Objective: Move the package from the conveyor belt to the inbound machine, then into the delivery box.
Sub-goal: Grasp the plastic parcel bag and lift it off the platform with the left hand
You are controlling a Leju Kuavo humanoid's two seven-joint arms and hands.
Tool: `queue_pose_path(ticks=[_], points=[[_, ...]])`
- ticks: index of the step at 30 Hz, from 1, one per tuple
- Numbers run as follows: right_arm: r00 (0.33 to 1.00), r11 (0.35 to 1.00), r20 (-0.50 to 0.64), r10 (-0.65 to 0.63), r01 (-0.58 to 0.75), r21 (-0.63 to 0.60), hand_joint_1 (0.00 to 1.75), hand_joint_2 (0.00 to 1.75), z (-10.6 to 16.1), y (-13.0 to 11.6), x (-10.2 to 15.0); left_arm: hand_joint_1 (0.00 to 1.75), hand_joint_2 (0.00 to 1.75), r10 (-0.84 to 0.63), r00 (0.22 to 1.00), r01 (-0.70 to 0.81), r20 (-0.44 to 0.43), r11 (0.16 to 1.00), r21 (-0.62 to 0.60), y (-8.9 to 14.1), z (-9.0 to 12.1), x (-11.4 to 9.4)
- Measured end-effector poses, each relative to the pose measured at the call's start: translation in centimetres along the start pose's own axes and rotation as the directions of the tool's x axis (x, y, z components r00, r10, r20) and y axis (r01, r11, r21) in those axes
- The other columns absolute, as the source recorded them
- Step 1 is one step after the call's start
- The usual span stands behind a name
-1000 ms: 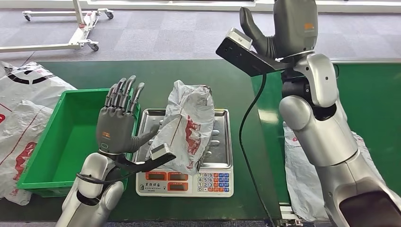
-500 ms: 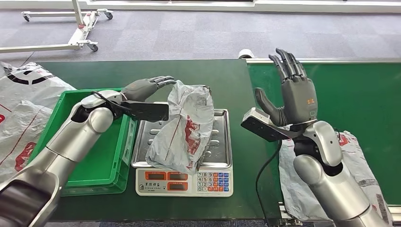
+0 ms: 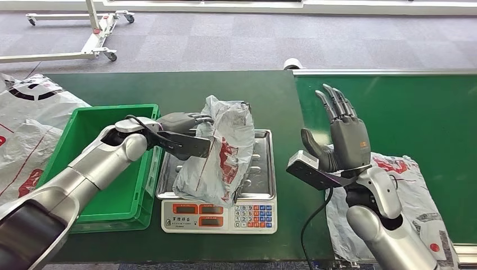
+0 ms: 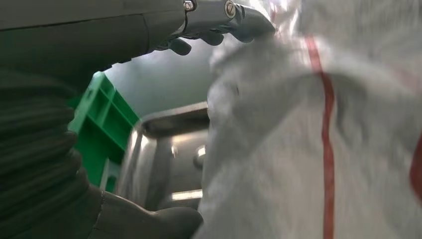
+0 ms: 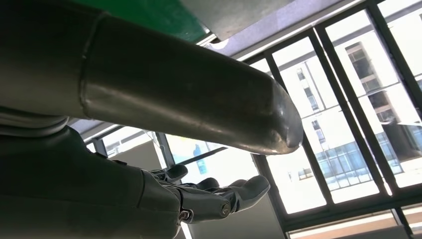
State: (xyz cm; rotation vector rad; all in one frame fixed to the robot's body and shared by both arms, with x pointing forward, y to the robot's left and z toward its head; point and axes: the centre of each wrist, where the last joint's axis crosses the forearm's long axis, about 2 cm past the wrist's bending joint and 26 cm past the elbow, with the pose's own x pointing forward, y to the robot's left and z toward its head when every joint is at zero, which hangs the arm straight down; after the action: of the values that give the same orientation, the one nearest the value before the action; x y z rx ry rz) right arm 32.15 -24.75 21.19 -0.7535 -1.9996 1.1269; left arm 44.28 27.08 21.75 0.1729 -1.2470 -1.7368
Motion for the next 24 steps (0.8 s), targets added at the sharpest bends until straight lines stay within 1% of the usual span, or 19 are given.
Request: queue_pose_path(ticks=[1,3,6,7,10,11,19,24], points=[[1.0,1.0,0.0,-0.001,0.001,-0.001,0.0,0.0,0.1,0.1,0.1,0.0,0.0,0.002,1.0,-0.002,-0.003,1.0,-0.023,-0.9,-0.3,-0.2],[1.0,1.0,-0.002,-0.004,0.004,-0.003,0.0,0.0,0.1,0.1,0.3,0.0,0.0,0.007,1.0,-0.008,-0.006,0.998,-0.06,-2.5,-0.8,-0.5],[1.0,1.0,-0.007,-0.01,0.01,-0.008,0.0,0.0,0.0,0.2,0.6,0.0,0.0,0.016,1.0,-0.017,-0.009,0.995,-0.097,-3.9,-1.4,-0.6],[1.0,1.0,-0.009,-0.013,0.013,-0.01,0.0,0.0,0.0,0.3,0.7,0.0,0.44,0.018,1.0,-0.019,-0.009,0.994,-0.109,-4.1,-1.6,-0.5],[1.0,1.0,-0.02,-0.018,0.018,-0.016,0.0,0.0,-0.2,0.3,0.9,1.31,1.75,0.025,1.0,-0.025,0.0,0.989,-0.144,-4.8,-2.5,0.1],[1.0,1.0,-0.023,-0.02,0.019,-0.018,0.0,0.0,-0.2,0.3,1.0,1.75,1.75,0.026,1.0,-0.025,0.006,0.988,-0.155,-4.9,-2.8,0.3],[0.999,0.999,-0.025,-0.026,0.025,-0.045,0.0,0.0,-0.8,0.2,1.4,1.75,1.75,0.026,0.998,-0.013,0.064,0.98,-0.199,-5.2,-4.7,2.0],[0.999,0.997,-0.035,-0.032,0.03,-0.065,0.0,0.0,-0.7,0.0,1.3,1.75,1.75,0.011,0.996,0.003,0.086,0.986,-0.164,-4.5,-4.9,2.5]])
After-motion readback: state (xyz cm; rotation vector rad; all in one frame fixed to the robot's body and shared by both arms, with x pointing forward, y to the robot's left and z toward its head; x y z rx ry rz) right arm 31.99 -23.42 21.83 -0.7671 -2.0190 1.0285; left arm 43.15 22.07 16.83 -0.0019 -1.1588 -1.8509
